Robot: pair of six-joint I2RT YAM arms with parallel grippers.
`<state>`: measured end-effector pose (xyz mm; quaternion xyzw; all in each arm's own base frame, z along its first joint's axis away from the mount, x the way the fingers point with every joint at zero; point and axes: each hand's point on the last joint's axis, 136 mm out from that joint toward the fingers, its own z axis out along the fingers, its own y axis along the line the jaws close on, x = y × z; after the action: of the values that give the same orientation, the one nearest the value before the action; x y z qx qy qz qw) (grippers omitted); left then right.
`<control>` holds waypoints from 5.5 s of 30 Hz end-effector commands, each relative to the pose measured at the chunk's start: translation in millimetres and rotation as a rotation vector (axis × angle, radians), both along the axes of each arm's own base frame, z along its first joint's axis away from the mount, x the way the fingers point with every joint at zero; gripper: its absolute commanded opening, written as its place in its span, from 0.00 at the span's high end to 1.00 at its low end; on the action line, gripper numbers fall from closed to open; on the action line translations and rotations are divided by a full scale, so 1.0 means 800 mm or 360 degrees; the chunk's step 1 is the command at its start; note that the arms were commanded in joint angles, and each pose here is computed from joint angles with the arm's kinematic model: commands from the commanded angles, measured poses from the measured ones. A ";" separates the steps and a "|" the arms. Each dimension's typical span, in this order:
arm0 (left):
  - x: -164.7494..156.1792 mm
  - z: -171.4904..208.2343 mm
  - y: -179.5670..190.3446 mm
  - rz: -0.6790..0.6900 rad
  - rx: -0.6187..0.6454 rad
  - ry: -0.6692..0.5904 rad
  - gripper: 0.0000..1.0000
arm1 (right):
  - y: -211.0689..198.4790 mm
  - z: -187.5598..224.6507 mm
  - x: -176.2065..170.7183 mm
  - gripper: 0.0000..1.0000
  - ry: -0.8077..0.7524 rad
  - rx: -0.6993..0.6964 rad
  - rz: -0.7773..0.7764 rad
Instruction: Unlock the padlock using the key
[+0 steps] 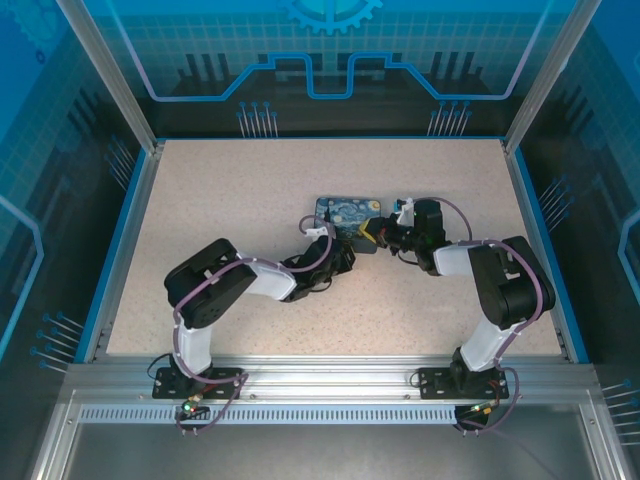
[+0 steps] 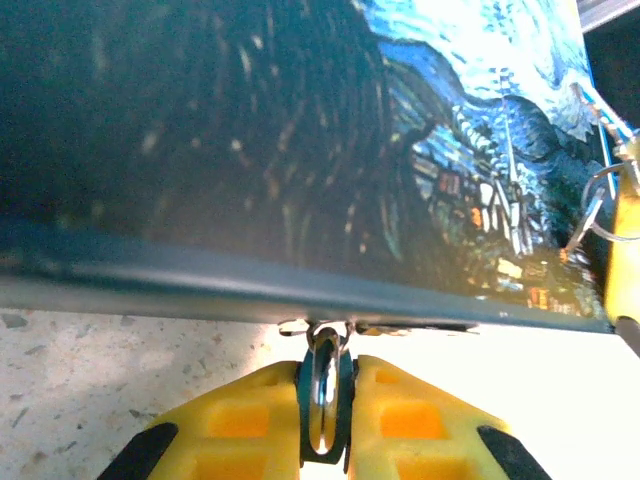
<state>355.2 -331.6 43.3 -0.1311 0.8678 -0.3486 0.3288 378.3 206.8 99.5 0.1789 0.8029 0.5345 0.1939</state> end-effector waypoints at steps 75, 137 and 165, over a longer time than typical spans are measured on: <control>0.007 0.172 0.039 0.0070 -0.1202 -0.0086 1.00 | 0.022 0.086 -0.088 1.00 -0.0087 0.0339 -0.0186; -0.001 0.166 0.027 0.0058 -0.1203 -0.0047 1.00 | 0.036 0.077 -0.064 1.00 -0.0068 0.0321 -0.0256; -0.002 0.165 0.030 0.0068 -0.1209 -0.0053 1.00 | 0.021 0.065 -0.073 1.00 -0.0061 0.0216 -0.0268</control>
<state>352.8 -306.3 146.8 -0.2728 0.7028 -0.6061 0.2534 318.8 228.6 153.2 0.2483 0.7401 0.5815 0.2292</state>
